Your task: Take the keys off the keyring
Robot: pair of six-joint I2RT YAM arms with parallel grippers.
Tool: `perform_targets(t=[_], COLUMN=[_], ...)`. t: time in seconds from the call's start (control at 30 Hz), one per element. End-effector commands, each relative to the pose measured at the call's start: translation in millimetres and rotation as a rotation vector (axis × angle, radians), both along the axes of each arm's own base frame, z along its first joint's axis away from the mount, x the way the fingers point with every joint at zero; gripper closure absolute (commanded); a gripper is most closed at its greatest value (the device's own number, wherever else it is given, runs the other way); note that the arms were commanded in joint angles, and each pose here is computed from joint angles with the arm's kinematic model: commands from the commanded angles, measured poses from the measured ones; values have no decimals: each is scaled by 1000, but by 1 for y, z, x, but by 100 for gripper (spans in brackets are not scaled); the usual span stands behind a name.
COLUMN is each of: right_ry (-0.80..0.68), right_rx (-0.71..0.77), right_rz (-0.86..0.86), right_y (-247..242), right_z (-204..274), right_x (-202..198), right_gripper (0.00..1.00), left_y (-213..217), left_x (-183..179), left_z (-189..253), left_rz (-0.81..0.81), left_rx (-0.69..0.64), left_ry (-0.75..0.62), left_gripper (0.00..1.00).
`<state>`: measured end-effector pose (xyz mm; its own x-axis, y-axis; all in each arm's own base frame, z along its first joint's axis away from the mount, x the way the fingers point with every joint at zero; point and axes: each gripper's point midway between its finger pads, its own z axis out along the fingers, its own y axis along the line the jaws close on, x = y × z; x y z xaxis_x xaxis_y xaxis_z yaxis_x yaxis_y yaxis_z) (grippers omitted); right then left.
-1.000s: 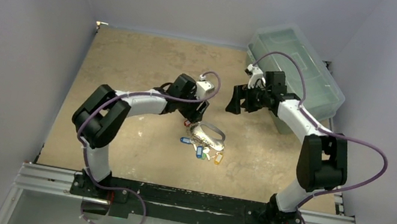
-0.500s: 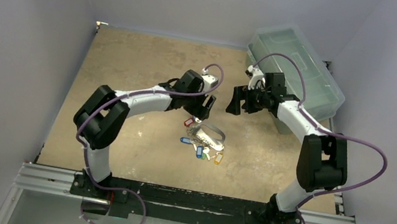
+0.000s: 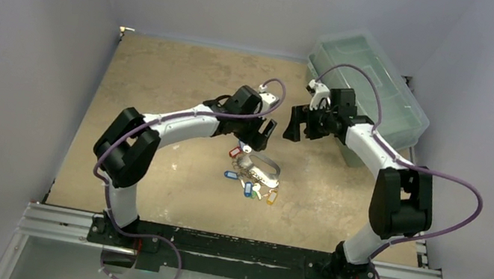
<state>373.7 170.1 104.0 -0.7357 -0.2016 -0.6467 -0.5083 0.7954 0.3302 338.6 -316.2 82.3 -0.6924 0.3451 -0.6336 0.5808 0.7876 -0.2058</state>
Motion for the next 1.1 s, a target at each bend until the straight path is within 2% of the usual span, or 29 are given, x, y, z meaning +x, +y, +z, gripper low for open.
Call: perform_targets(t=[0.0,0.13,0.23,0.43,0.57,0.73,0.83,1.07], right_ry=[-80,-72,-40,32,53,116,179,227], right_rx=[-26,-27,-25,-41,-49,-66,-64,-65], right_rz=[3,19,33,73,94,137,167,197], right_y=[-2,-1,0,0,7,22,28,35], right_z=[24,22,11,-16,-30,-54,-70,-86], right_x=[12,9,3,-15,-19,-29,-40,-55], right_gripper=[9,9,10,11,16,23,30,40], left_y=[-3,8,20,51,59,47,44,31], left_x=[6,5,15,19,11,5,-6,-25], left_z=[14,2,-1,-28,-30,-25,-29,-34], left_rz=[31,23,36,82,93,106,129,112], left_rx=[-46,8,-20,-187,-248,-402,-517,-606], left_ry=[-15,-17,-15,155,176,219,331,401], left_gripper=[22,21,20,23,25,28,31,35])
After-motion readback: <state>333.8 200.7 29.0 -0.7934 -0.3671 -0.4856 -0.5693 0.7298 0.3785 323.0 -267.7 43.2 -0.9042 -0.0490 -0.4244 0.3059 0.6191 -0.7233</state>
